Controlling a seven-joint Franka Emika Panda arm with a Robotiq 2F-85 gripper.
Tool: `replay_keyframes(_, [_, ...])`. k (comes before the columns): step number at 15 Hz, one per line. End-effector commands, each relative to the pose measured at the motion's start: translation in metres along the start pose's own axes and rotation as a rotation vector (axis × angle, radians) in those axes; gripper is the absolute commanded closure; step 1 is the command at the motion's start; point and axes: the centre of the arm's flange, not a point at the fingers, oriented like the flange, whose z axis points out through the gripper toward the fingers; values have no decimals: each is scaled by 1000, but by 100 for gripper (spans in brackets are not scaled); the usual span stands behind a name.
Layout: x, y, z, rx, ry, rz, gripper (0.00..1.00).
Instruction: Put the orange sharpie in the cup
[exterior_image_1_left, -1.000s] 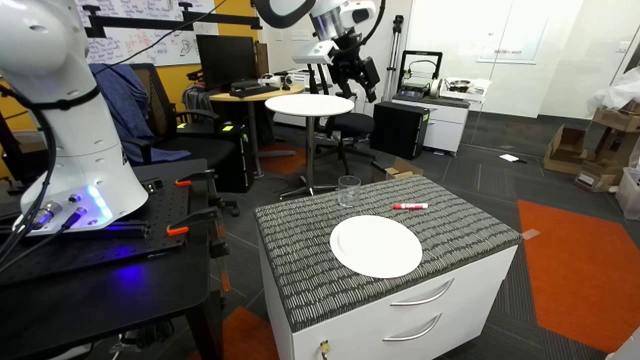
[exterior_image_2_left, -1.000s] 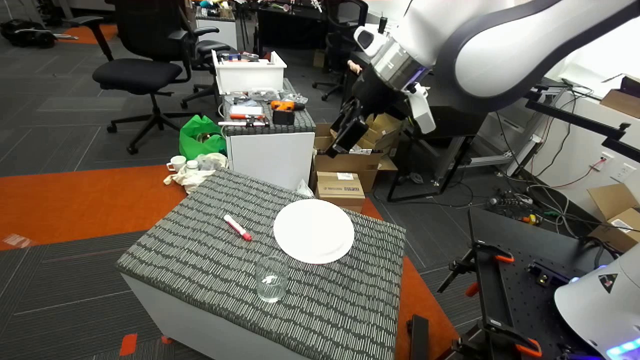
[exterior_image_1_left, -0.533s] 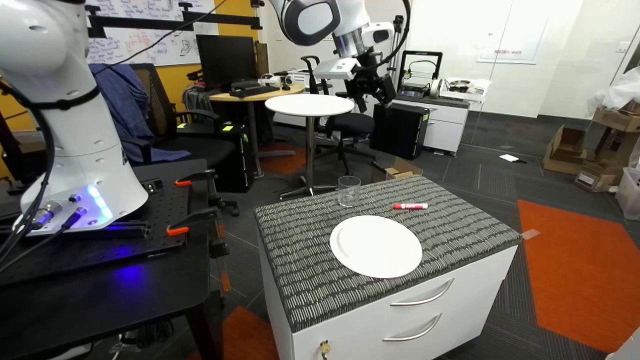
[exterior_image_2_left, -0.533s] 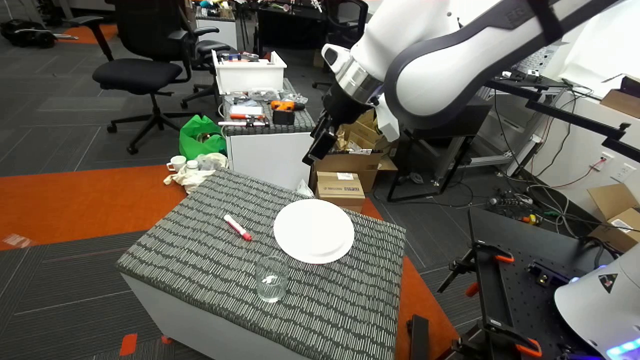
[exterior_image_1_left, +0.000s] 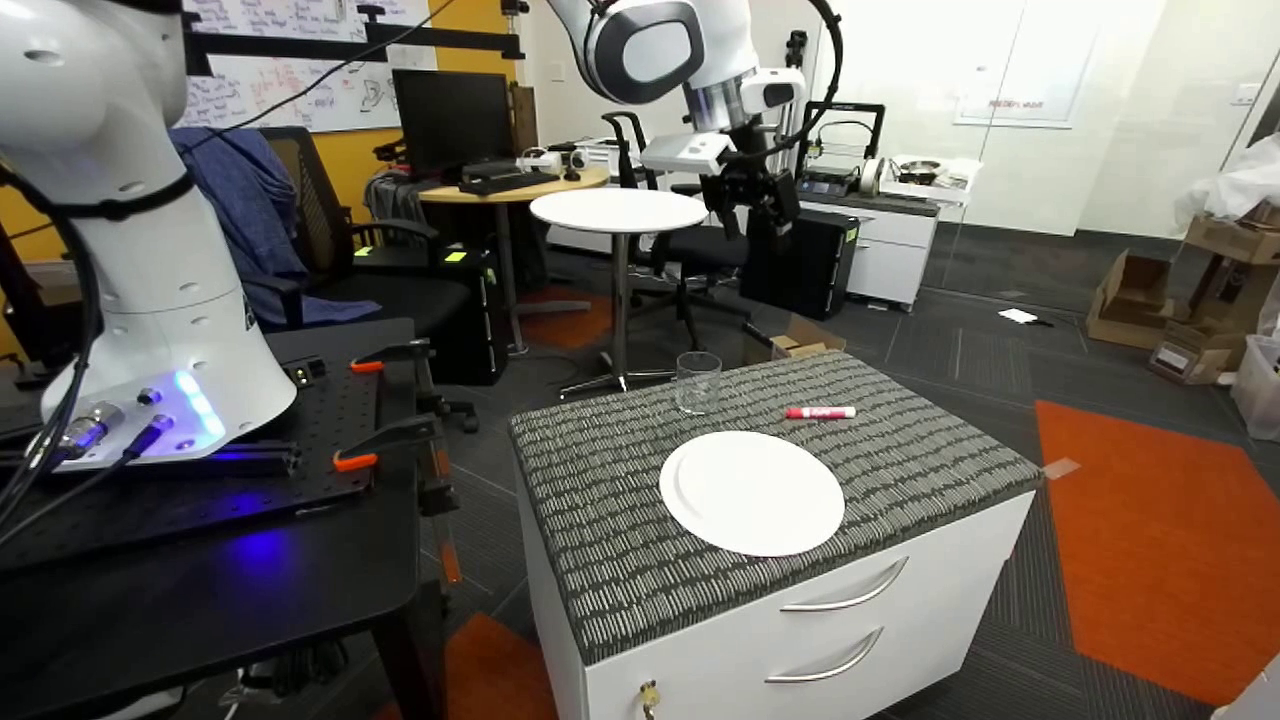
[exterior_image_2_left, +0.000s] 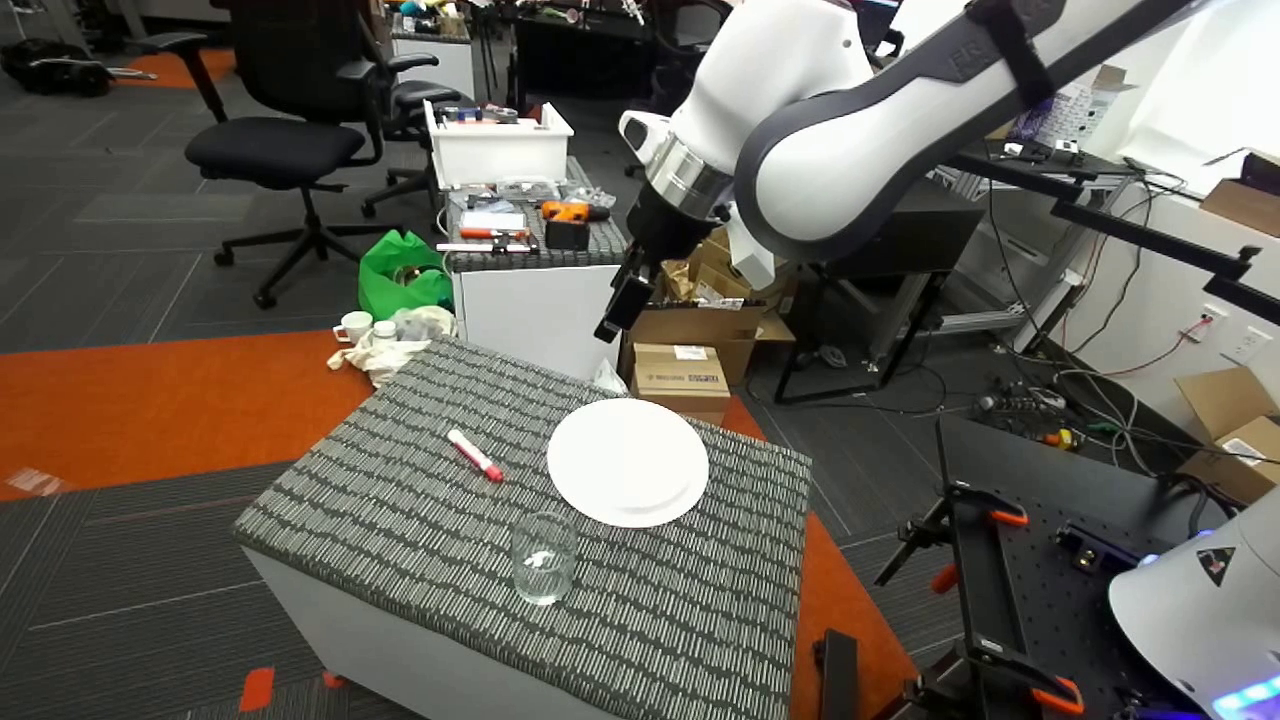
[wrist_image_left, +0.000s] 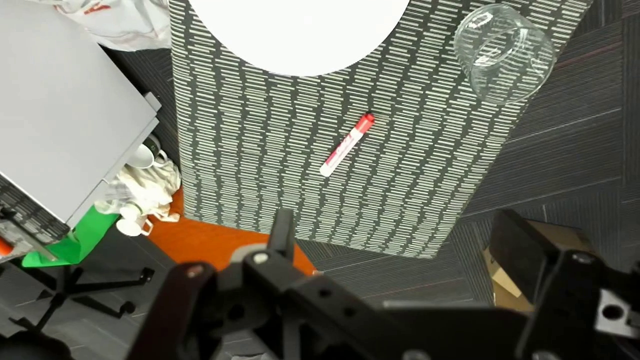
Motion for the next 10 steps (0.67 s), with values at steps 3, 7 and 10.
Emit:
replay_keyframes(3, [-5,2,-4,-18,-6,14,0])
replay_keyframes(7, [-8,13,12,-54,-7,39,0])
replay_keyframes(10, [-9,14,30,-41,4,45,0])
